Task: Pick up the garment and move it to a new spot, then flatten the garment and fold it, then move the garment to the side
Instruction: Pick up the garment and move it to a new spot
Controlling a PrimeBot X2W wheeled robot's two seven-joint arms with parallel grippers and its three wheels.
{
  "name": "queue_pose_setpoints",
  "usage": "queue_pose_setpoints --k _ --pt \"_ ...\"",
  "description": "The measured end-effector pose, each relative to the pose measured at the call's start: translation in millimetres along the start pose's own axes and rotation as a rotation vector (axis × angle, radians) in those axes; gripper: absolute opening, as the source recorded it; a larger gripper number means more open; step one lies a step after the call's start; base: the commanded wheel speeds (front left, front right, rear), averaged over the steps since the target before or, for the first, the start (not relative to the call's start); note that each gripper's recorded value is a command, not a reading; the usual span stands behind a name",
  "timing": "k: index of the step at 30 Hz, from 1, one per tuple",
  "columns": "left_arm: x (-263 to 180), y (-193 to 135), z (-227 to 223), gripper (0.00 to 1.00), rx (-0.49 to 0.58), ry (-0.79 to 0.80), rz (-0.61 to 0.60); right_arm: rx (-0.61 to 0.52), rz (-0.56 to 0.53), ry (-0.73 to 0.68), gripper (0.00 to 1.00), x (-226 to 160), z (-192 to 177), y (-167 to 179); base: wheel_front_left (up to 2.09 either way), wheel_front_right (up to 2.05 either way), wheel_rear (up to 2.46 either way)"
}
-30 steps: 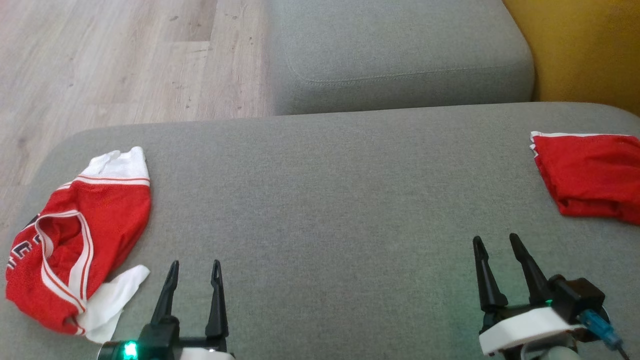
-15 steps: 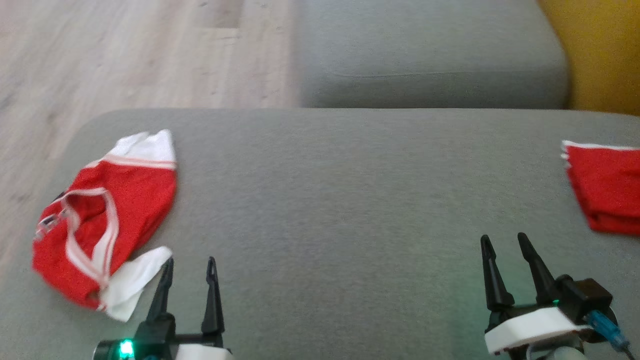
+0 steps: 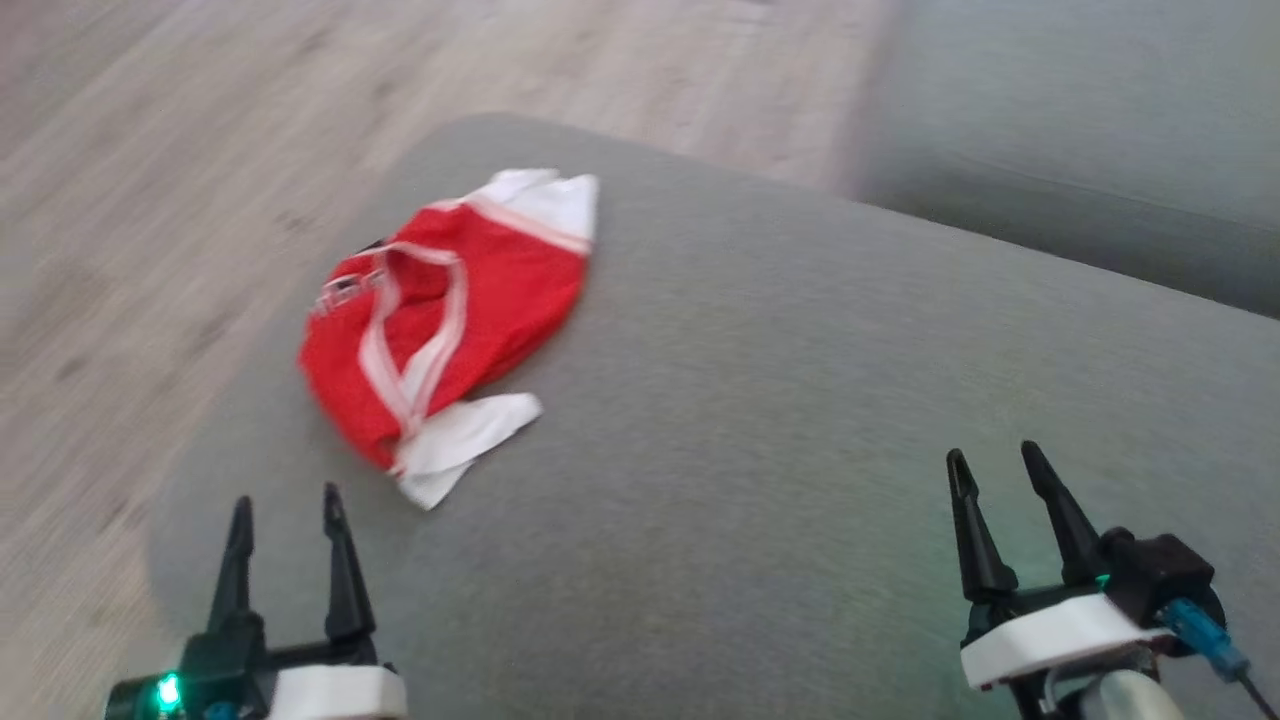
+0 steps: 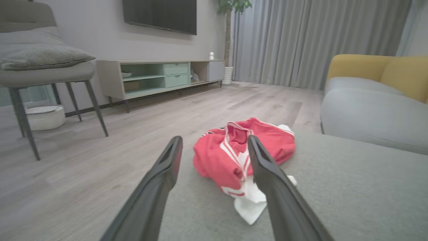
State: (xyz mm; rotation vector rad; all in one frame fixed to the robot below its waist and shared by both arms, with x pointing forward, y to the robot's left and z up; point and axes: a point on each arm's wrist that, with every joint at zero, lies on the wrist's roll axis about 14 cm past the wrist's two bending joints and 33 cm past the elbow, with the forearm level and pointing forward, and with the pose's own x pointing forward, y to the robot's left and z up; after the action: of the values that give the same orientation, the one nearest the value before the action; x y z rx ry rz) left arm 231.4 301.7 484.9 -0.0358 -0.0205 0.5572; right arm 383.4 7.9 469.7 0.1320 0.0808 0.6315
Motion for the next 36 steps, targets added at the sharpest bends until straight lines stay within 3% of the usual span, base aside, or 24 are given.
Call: queue_pose_setpoints --k 6,12,15,19,24,30,31,32,33,36 --pt "2.3 25.5 1.9 1.00 0.030 0.009 0.087 -0.006 0.075 0.038 1.00 19.9 -14.2 8.8 0.00 0.00 0.00" --pt "74.7 -0.5 47.0 1.00 0.081 -0.113 0.016 -0.053 0.070 0.089 1.00 31.3 -35.9 -27.5 0.00 0.00 0.00" --pt "116.7 -22.2 45.7 1.00 0.116 -0.099 -0.039 -0.083 0.060 0.103 1.00 39.8 -44.3 -52.0 0.00 0.00 0.00" --pt "164.0 -41.2 2.2 1.00 0.180 0.091 -0.106 -0.105 0.057 0.126 1.00 47.6 -58.8 -75.7 0.00 0.00 0.00" --pt "203.2 -38.4 -54.8 1.00 0.238 0.389 -0.085 -0.110 0.038 0.142 1.00 48.8 -71.0 -97.0 0.00 0.00 0.00" --pt "208.1 -30.4 -116.1 1.00 0.282 0.614 -0.056 -0.121 -0.033 0.124 1.00 46.0 -69.4 -127.4 0.00 0.00 0.00" --pt "207.7 -31.1 -122.6 0.89 0.270 0.622 -0.052 -0.121 -0.044 0.126 1.00 43.9 -70.2 -131.6 0.00 0.00 0.00" --pt "210.0 -33.6 -125.3 0.33 0.272 0.606 -0.059 -0.120 -0.056 0.129 1.00 41.5 -71.6 -135.4 0.00 0.00 0.00" --pt "214.5 -37.1 -124.5 0.00 0.279 0.571 -0.069 -0.118 -0.067 0.127 1.00 39.4 -72.5 -139.0 0.00 0.00 0.00" --pt "232.4 -50.8 -108.8 0.00 0.291 0.444 -0.100 -0.114 -0.085 0.127 1.00 35.9 -72.7 -143.6 0.00 0.00 0.00"
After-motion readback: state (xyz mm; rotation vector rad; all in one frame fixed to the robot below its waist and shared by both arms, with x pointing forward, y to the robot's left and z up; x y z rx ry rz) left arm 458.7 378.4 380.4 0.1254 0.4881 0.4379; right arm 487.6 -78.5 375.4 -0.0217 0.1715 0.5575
